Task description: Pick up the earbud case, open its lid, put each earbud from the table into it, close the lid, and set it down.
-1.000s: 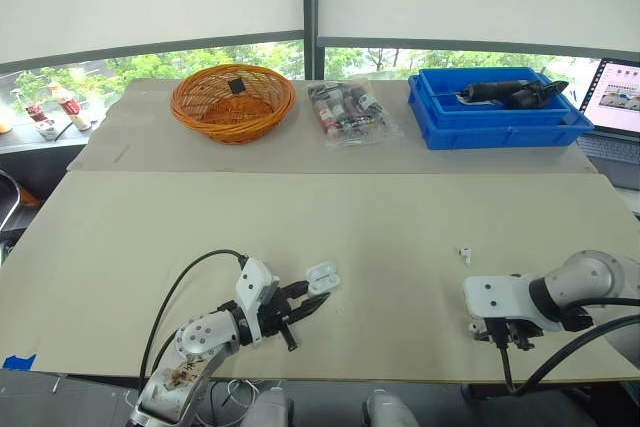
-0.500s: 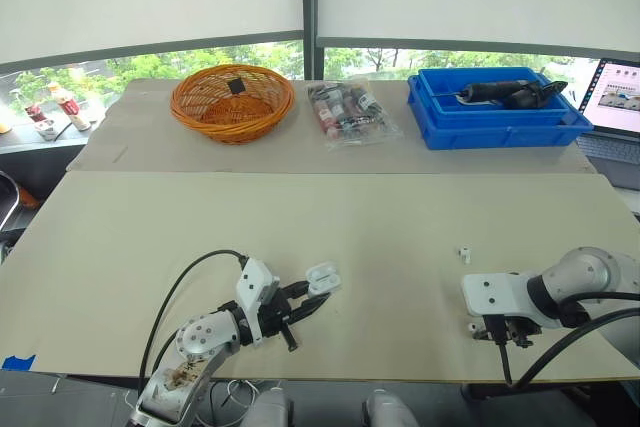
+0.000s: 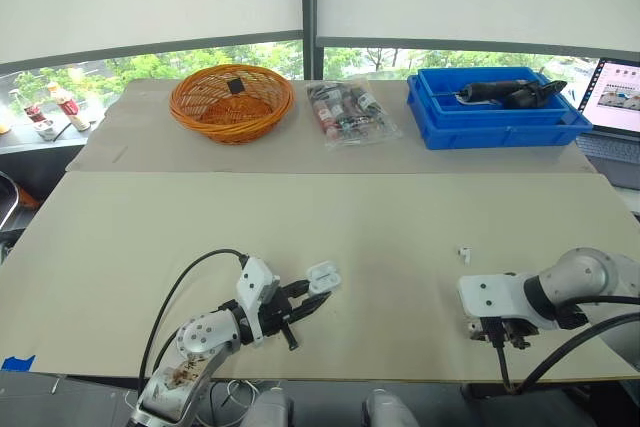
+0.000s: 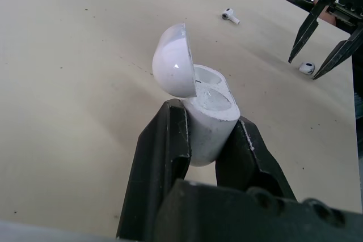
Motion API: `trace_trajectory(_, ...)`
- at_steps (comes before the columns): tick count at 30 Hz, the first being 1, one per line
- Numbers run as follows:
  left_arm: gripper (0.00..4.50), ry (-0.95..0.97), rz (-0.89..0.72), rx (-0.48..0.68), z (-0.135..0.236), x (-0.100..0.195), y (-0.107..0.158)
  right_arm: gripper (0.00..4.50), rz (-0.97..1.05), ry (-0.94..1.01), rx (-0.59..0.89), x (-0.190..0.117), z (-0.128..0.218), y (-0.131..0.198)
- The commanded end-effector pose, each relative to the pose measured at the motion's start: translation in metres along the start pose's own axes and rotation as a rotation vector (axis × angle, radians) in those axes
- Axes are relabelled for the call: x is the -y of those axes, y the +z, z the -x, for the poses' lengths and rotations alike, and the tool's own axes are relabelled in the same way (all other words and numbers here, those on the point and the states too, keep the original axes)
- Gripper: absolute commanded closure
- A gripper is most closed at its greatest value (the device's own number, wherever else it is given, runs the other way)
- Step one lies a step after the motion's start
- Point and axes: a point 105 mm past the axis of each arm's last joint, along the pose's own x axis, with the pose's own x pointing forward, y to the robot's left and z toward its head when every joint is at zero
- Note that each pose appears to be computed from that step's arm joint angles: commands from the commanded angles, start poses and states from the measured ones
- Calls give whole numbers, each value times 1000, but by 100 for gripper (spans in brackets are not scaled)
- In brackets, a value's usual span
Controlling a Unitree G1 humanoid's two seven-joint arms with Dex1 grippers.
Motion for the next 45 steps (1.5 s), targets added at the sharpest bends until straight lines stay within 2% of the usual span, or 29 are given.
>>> trace_trajectory(1, 390, -6, -8, 28, -1, 2, 7, 243, 10, 10, 5, -3, 0, 2)
trace_trajectory(17, 390, -7, -10, 26, -1, 1, 7, 243, -32, 18, -27, -5, -3, -11)
trace_trajectory(18, 390, -7, -10, 27, -1, 1, 7, 296, -33, 17, -26, -5, -2, -10)
trace_trajectory(20, 390, -7, -11, 28, -2, 1, 8, 364, -35, 14, -24, -4, -2, -10)
trace_trajectory(21, 390, -6, -12, 28, -2, 0, 8, 396, -36, 12, -24, -3, -1, -11)
trace_trajectory(22, 390, -6, -12, 28, -2, 0, 8, 409, -36, 11, -24, -3, -1, -11)
trace_trajectory(31, 390, -2, -14, 31, -3, -1, 8, 415, -31, -16, 33, 4, 4, 1)
trace_trajectory(39, 390, 24, -24, 101, -8, -10, 23, 415, -126, -120, 314, 30, 30, 53)
trace_trajectory(42, 390, 43, -41, 156, -14, -17, 36, 415, -208, -177, 533, 45, 40, 85)
trace_trajectory(45, 390, 71, -43, 223, -21, -24, 52, 415, -293, -266, 864, 64, 59, 131)
